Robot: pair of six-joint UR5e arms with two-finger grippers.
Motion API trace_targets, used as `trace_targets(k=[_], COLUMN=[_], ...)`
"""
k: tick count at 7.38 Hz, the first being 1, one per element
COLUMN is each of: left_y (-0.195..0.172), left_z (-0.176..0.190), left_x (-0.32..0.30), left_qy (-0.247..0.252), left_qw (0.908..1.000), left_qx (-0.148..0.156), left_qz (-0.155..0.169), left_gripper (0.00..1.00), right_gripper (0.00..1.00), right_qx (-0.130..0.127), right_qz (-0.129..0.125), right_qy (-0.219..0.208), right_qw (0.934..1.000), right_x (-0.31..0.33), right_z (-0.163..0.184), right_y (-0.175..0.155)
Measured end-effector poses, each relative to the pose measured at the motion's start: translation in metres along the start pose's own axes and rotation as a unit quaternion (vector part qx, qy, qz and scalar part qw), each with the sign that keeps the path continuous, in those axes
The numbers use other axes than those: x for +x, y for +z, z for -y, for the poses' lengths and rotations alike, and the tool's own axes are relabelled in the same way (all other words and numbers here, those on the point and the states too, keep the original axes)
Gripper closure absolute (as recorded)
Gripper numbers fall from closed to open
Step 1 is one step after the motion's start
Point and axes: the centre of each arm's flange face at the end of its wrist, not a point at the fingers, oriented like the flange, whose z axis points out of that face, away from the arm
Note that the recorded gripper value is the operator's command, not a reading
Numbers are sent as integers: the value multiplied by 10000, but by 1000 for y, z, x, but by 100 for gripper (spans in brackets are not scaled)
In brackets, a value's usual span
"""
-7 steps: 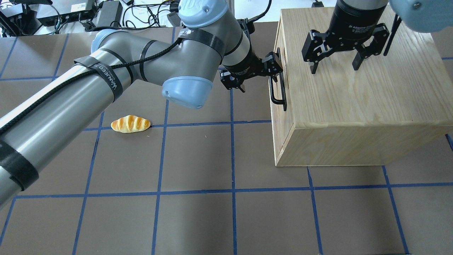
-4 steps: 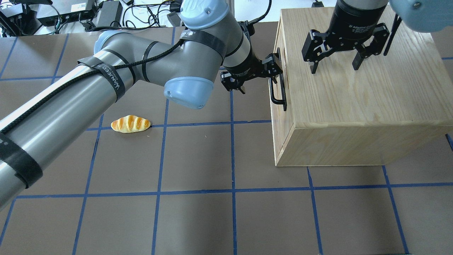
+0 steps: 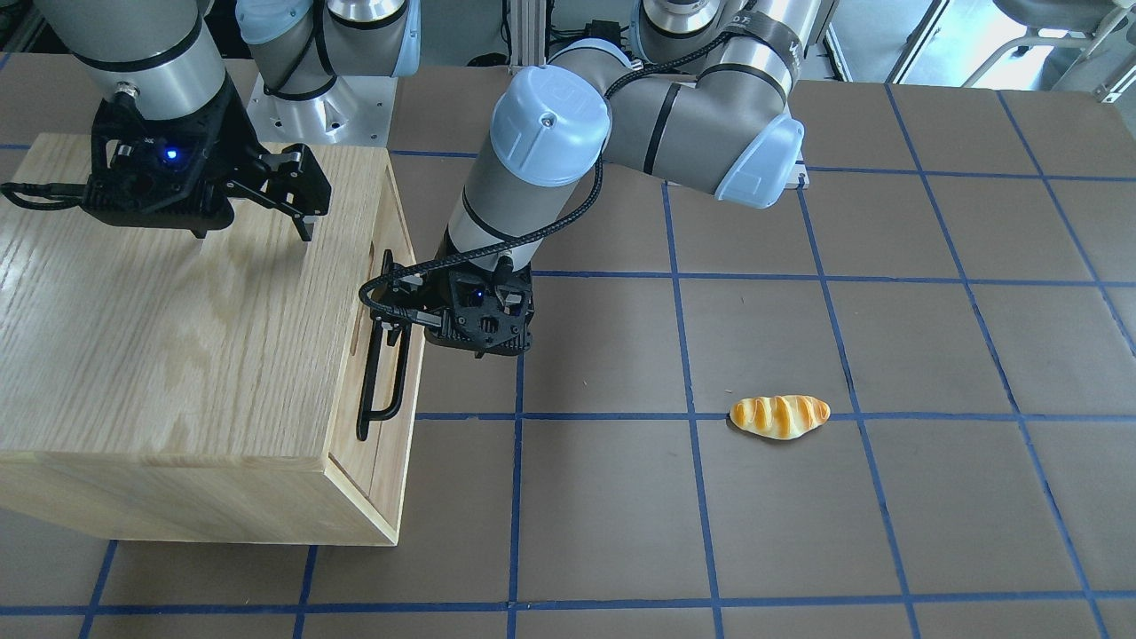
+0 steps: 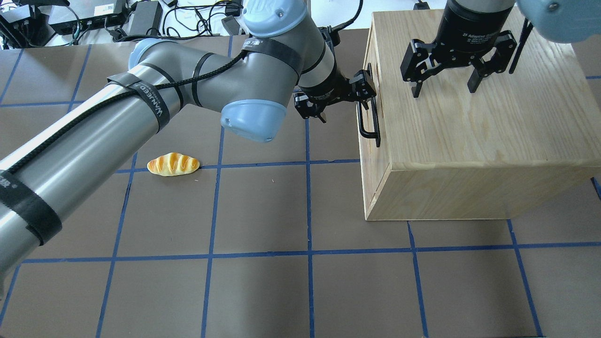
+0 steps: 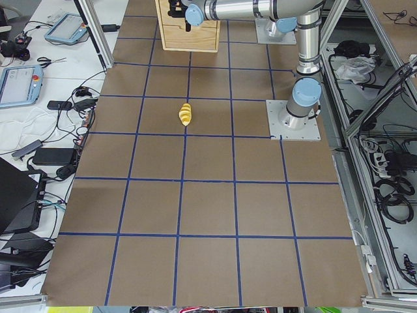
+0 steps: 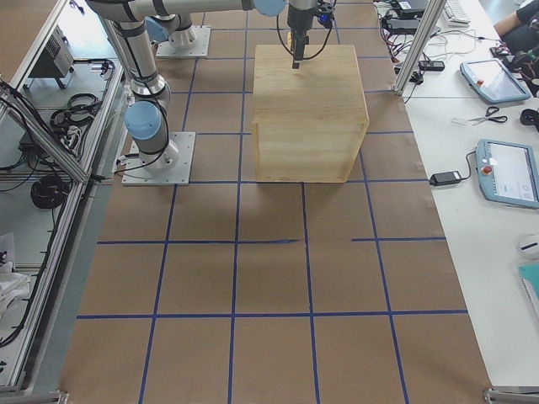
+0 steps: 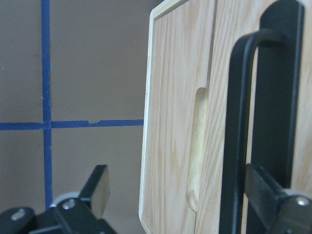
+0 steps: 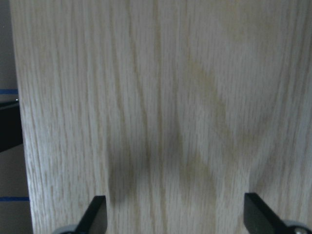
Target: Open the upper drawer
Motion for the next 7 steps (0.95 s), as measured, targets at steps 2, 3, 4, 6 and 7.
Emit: trace_targets(k=[2,3,4,6,7], left_y=[1,1,1,1,-1], left_z=[1,1,1,0,-1], left_x=[-3,-4,-4,-5,-6], left_qy=[2,-3,-9,-29,-36], left_qw=[9999,9999,9999,9998,9998], left_qx=[27,25,18,-25,-44], left_qz=[130,157,171,200,214], left_gripper=[0,0,0,0,0], right_gripper=[0,0,0,0,0], right_qx=[-1,0,0,0,0], right_qz=[0,0,0,0,0], right_qy=[-3,0,0,-1,-3], right_qw=[10000,10000,10000,10000,10000], right_x=[0,0,0,0,0], right_z=[0,0,0,0,0], right_y=[0,0,0,0,0])
